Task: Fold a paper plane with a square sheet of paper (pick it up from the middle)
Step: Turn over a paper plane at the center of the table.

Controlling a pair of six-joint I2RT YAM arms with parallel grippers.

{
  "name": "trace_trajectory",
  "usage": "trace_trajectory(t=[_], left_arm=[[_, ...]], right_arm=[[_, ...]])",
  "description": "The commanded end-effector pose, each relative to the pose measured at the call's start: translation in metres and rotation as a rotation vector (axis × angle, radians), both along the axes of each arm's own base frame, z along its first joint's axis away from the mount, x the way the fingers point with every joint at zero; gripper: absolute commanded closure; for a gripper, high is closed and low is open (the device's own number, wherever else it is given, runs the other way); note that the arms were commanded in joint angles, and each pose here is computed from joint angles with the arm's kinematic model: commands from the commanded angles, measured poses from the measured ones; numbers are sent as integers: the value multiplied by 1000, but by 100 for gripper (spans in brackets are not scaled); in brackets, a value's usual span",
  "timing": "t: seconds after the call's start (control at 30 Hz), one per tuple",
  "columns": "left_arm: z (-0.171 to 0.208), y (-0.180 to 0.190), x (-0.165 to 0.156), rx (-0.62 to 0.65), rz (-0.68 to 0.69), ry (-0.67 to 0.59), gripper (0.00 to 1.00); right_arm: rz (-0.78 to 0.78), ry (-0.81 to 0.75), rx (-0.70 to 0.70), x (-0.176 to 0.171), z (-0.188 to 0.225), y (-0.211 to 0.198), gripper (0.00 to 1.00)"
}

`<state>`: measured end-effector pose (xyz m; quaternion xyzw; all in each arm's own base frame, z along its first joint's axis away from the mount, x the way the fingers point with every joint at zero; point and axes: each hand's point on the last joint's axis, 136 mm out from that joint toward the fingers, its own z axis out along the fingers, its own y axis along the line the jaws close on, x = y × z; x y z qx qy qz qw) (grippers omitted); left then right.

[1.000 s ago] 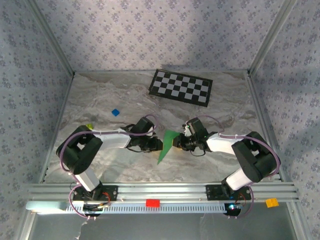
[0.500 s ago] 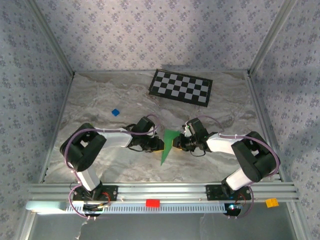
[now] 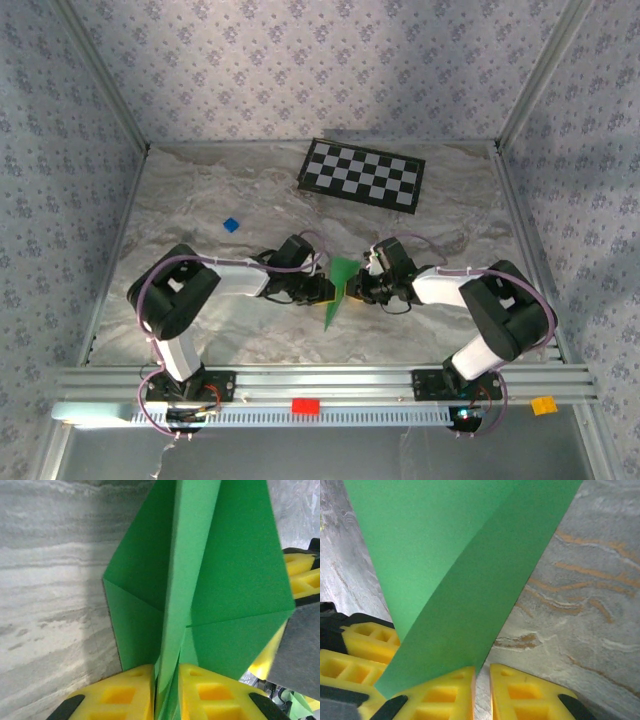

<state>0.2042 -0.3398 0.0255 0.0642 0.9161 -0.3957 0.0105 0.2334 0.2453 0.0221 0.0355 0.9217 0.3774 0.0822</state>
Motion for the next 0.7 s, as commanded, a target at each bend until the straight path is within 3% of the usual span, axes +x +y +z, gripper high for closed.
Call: trace_trajectory(t=[0.0,0.2,0.3,0.67], left_arm=[[5,-11,0,-35,-19,0,83],[15,-7,3,-24,1,-35,95],[22,4,10,42,34,-90,98],[48,93,39,514,244,-318,100]], right_arm=[[5,14,0,-3,-5,-1,84],[-3,5,5,-2,-1,-2,84],[-13,-11,5,0,4,-4,83],[-71,-67,-54,8,16,-19,82]])
